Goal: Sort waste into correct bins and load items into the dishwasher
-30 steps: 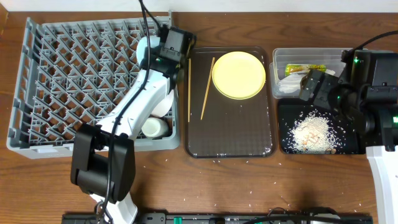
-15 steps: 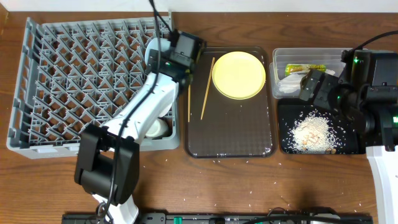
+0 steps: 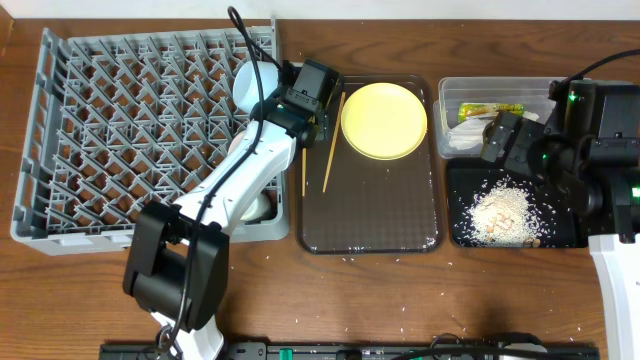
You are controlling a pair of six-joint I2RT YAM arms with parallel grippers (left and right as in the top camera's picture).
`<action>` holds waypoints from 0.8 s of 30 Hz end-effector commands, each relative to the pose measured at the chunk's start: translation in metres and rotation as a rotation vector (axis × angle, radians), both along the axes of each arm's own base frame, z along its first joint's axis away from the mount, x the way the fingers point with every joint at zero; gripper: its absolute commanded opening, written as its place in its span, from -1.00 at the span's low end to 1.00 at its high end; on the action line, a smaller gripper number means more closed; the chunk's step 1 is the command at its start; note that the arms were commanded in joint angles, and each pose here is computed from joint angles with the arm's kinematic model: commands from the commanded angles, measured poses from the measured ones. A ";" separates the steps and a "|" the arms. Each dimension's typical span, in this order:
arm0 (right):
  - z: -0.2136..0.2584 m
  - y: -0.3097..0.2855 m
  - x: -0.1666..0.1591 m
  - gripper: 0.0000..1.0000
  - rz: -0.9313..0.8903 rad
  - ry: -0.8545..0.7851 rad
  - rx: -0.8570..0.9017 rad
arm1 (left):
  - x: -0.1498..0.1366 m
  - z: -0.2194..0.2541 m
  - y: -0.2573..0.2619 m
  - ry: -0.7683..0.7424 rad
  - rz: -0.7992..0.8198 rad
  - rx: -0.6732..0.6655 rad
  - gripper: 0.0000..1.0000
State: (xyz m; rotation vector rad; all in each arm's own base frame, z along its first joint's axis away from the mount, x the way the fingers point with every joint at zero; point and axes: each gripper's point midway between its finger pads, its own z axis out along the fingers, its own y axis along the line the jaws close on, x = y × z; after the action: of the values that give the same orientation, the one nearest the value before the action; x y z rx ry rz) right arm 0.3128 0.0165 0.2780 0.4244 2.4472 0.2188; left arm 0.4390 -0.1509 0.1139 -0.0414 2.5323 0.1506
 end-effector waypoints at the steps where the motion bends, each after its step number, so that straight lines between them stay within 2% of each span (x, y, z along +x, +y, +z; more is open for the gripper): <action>1: 0.000 -0.004 0.000 0.99 -0.021 -0.001 0.001 | -0.001 -0.025 0.001 0.050 0.025 -0.001 0.60; 10: 0.000 -0.004 0.000 0.98 -0.021 -0.001 0.001 | 0.001 -0.048 0.009 0.093 0.072 -0.012 0.60; 16: 0.000 -0.004 0.000 0.98 -0.021 -0.001 0.001 | -0.013 -0.056 -0.001 0.173 0.037 -0.064 0.59; 24: 0.000 -0.004 0.000 0.99 -0.021 -0.001 0.001 | -0.034 -0.063 0.007 0.263 0.041 -0.025 0.58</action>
State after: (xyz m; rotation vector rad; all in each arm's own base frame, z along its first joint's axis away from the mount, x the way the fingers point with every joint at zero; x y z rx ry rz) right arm 0.3128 0.0165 0.2780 0.4249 2.4471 0.2190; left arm 0.4221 -0.1456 0.0697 -0.0664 2.7049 0.1559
